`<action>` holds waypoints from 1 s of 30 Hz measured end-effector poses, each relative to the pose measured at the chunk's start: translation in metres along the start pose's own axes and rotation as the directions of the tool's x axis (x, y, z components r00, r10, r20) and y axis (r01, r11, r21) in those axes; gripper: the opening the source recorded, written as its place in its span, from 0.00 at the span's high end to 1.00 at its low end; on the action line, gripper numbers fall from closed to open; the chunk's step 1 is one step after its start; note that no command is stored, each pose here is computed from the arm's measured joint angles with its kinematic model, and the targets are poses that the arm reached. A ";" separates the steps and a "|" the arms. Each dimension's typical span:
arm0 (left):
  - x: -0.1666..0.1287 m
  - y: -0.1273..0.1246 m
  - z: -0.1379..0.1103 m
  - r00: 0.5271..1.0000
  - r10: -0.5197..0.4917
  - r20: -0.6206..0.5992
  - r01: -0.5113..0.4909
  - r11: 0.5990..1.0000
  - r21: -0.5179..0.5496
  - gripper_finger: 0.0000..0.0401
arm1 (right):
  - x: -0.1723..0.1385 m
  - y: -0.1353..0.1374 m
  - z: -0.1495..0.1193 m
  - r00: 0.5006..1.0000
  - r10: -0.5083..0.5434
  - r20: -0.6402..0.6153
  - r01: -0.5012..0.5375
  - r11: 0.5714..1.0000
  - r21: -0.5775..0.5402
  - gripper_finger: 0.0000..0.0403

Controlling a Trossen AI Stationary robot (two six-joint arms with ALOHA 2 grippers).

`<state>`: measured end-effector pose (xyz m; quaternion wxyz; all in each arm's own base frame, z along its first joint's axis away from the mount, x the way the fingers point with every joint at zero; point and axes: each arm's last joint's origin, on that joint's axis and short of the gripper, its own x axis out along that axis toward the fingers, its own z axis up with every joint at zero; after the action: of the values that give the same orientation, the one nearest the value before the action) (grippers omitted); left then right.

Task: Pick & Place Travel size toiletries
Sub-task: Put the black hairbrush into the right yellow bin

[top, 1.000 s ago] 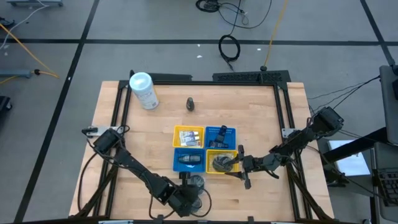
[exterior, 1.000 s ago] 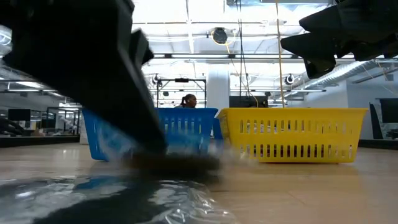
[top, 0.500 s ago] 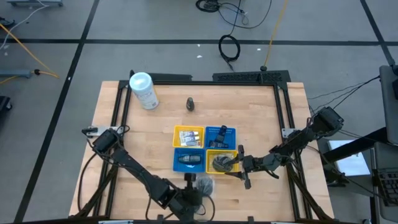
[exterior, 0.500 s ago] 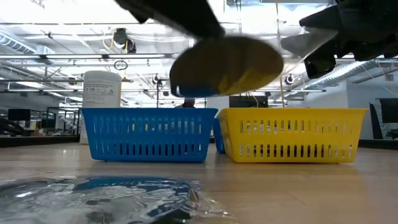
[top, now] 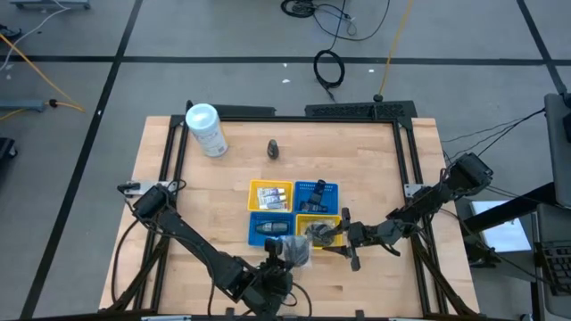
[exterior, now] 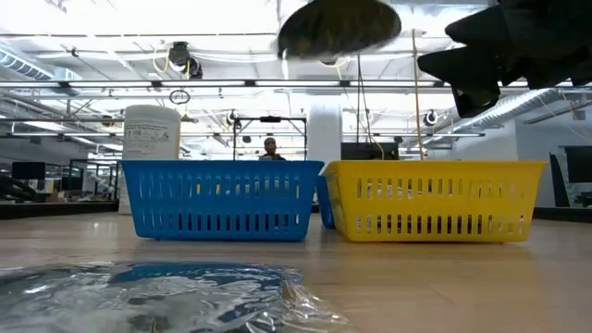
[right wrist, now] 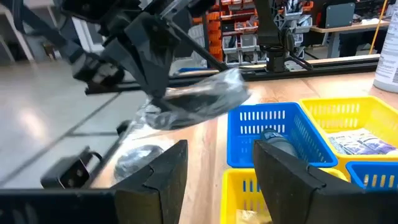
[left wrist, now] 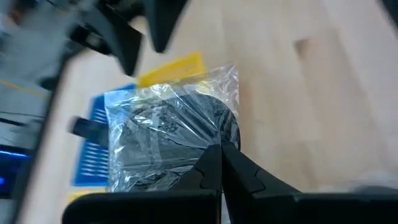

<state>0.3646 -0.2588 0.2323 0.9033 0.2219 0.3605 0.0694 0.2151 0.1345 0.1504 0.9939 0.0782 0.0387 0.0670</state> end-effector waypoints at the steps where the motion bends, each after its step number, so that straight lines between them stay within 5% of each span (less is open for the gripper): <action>1: 0.000 0.002 0.002 1.000 0.024 0.006 -0.024 1.000 0.020 1.00 | 0.000 0.000 0.001 1.000 0.001 0.007 -0.001 1.000 0.016 0.58; 12: 0.012 0.027 0.011 0.966 0.254 0.038 -0.257 0.951 0.170 1.00 | 0.001 -0.003 0.016 0.989 0.001 0.149 -0.025 0.988 0.153 0.58; 24: 0.019 0.035 0.015 0.959 0.279 0.050 -0.283 0.938 0.198 1.00 | 0.009 -0.028 0.027 0.970 -0.100 0.223 0.024 0.947 0.319 0.57; 30: 0.018 0.035 0.015 0.959 0.277 0.052 -0.282 0.939 0.198 1.00 | 0.013 -0.035 0.029 0.976 -0.017 0.219 -0.064 0.932 0.356 0.58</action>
<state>0.3897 -0.2280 0.2463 0.8609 0.3630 0.3200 0.1570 0.2352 0.0976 0.1727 0.9599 0.2669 -0.0599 0.0617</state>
